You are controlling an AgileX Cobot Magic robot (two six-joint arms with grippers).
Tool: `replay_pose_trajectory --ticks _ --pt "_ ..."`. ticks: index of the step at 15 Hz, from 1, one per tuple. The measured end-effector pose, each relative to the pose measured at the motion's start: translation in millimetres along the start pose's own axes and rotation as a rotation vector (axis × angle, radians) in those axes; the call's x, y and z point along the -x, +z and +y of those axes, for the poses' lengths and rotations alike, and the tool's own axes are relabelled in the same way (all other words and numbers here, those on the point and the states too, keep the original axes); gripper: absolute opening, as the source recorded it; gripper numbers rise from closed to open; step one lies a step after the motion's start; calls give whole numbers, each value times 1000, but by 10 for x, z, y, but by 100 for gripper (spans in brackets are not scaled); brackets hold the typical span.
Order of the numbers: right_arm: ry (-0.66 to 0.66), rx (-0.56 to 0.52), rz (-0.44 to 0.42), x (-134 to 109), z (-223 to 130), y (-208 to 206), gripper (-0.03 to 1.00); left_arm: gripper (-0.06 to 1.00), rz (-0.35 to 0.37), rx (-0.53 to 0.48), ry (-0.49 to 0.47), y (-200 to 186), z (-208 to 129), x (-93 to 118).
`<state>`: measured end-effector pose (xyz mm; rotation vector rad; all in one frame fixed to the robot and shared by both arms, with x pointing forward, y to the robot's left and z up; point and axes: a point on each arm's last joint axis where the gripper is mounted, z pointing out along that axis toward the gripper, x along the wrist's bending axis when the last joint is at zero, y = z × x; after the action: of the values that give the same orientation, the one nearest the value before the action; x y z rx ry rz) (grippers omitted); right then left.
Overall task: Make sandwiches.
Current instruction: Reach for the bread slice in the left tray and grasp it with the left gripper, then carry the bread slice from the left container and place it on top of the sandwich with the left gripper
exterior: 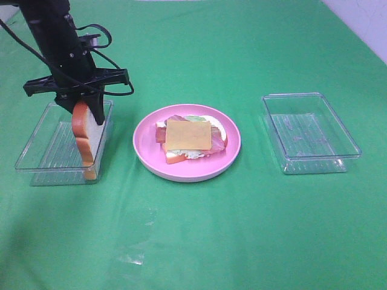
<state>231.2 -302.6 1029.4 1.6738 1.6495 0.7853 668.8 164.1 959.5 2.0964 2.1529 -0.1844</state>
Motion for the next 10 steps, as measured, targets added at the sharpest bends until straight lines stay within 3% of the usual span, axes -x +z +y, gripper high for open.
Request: replay_pose_trajectory --ticks 7,10 --pt "0 0 0 0 0 0 98 19 -4 19 5 -90 -10 6" --pt "0 0 0 0 0 0 98 19 -19 110 24 -498 -85 45"
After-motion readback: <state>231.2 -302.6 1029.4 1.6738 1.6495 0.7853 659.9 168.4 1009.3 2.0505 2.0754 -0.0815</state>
